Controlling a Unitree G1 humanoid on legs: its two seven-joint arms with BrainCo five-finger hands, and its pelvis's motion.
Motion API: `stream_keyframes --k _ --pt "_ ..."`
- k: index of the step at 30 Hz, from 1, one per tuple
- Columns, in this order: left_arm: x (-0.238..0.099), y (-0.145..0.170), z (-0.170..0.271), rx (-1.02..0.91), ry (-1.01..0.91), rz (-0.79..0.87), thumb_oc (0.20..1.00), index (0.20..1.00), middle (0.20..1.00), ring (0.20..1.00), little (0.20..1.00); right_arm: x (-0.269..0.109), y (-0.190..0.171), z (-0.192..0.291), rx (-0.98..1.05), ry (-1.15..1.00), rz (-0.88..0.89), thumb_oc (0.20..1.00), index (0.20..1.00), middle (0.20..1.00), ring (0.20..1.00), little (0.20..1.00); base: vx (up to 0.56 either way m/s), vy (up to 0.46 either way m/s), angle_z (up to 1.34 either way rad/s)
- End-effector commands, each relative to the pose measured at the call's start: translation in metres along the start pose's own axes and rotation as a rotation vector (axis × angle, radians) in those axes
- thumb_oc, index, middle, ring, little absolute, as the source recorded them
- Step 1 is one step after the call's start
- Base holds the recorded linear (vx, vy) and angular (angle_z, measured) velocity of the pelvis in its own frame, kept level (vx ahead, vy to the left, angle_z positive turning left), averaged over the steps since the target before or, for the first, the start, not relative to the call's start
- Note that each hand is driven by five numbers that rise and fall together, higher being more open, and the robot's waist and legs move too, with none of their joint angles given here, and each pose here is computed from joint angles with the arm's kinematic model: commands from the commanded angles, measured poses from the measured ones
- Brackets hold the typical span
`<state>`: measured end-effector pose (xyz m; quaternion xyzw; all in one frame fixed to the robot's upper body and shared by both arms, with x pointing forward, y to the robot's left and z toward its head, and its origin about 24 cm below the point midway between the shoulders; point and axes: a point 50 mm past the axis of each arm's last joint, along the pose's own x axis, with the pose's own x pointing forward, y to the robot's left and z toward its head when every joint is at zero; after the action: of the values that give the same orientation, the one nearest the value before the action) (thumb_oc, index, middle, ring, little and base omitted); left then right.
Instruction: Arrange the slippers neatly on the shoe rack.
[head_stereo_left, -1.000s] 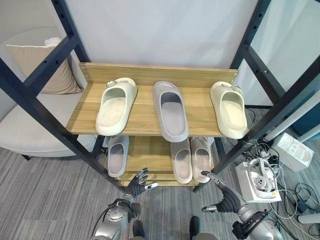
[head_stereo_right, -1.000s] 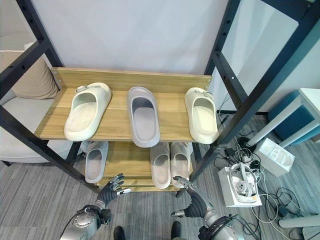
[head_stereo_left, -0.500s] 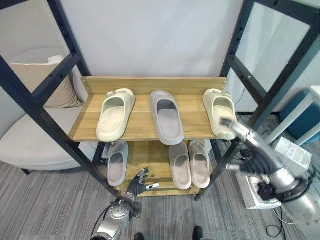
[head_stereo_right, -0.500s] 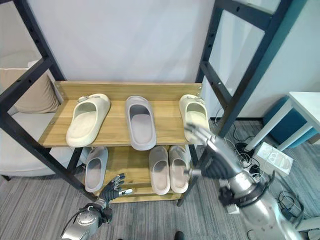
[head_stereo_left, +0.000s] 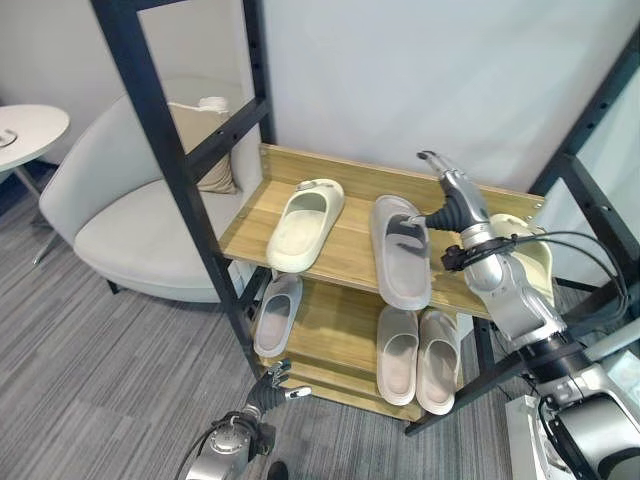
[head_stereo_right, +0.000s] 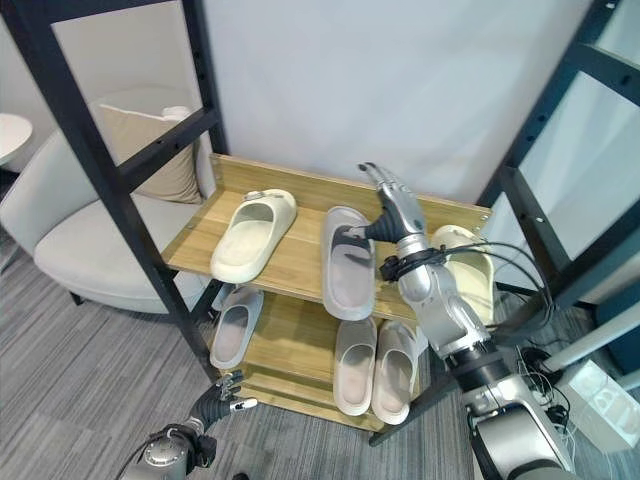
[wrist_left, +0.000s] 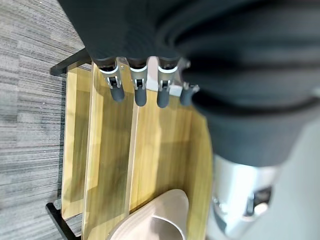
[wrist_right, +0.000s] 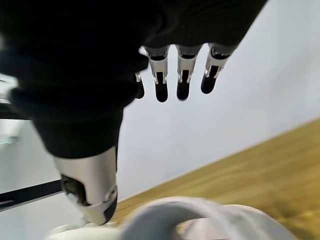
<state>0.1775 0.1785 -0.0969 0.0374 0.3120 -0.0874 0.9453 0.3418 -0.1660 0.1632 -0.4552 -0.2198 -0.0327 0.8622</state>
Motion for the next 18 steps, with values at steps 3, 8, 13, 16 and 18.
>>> stream_keyframes --k 3,8,13,16,18 --pt "0.011 -0.005 0.027 -0.054 -0.108 -0.02 1.0 1.0 1.0 1.0 1.0 0.004 -0.028 -0.002 -0.082 -0.031 -0.09 1.0 1.0 1.0 1.0 1.0 0.01 0.009 0.03" --pt "0.009 -0.001 0.024 -0.05 -0.101 -0.009 1.0 1.0 1.0 1.0 1.0 -0.002 -0.026 -0.017 -0.114 0.022 -0.07 1.0 1.0 1.0 1.0 1.0 0.0 0.0 0.0" --pt "0.009 -0.005 0.023 -0.038 -0.101 -0.028 1.0 1.0 1.0 1.0 1.0 -0.009 -0.013 -0.034 -0.153 0.088 -0.006 0.329 0.329 0.329 0.329 0.329 0.0 0.0 0.0" --pt "0.009 -0.007 0.023 -0.037 -0.103 -0.037 1.0 1.0 1.0 1.0 1.0 -0.011 -0.004 -0.041 -0.156 0.122 0.026 0.2 0.2 0.2 0.2 0.2 0.0 0.0 0.0" --pt "0.008 -0.008 0.023 -0.044 -0.102 -0.037 1.0 1.0 1.0 1.0 1.0 -0.013 0.006 -0.047 -0.145 0.162 0.066 0.2 0.2 0.2 0.2 0.2 0.0 -0.002 0.02"
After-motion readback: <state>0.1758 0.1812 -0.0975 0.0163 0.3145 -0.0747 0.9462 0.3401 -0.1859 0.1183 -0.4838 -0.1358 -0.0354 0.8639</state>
